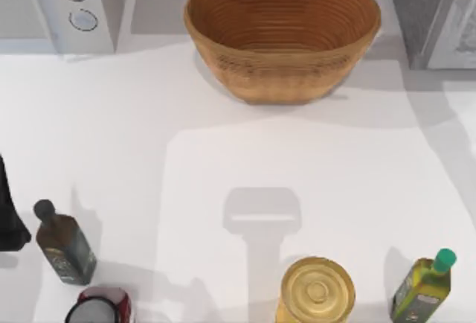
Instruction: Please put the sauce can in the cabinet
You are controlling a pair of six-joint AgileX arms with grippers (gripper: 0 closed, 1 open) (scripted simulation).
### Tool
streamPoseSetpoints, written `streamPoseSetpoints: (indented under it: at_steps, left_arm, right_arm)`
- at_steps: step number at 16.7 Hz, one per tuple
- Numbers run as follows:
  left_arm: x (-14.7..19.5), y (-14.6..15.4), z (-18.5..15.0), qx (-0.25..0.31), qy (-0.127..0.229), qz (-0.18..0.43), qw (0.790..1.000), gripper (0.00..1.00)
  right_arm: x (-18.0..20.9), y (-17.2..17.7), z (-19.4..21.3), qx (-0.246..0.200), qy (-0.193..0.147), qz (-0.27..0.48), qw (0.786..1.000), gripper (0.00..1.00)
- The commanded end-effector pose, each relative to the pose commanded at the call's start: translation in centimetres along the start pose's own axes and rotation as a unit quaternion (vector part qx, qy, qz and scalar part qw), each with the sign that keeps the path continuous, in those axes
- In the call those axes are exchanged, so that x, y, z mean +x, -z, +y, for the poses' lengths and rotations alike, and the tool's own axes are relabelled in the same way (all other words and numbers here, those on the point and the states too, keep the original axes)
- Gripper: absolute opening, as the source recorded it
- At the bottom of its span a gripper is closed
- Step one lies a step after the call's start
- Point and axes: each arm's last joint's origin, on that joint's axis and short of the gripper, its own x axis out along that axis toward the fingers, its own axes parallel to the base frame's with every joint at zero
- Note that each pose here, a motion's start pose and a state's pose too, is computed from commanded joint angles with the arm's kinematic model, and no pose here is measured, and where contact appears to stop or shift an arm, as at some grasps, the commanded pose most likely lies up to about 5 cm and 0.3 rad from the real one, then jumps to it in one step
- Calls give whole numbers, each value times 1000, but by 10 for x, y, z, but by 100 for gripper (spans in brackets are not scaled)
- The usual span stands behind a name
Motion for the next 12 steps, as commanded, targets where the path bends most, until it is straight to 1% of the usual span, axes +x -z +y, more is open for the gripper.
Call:
streamPoseSetpoints:
  at_steps: [4, 6, 8, 10, 12]
  left_arm:
    - [0, 0, 0, 0, 0, 0, 1000, 100]
    - [0, 0, 0, 0, 0, 0, 1000, 100]
    - [0, 0, 0, 0, 0, 0, 1000, 100]
    - [0, 0, 0, 0, 0, 0, 1000, 100]
    - [0, 0, 0, 0, 0, 0, 1000, 100]
  right_arm:
    - [36, -8, -4, 0, 16, -16, 1000, 0]
    - [73, 2, -1, -1, 12, -3, 1000, 0]
    - [105, 14, 4, -1, 2, 7, 1000, 0]
    - [127, 21, 6, -1, -7, 9, 1000, 0]
    - [139, 25, 1, -1, -5, 8, 1000, 0]
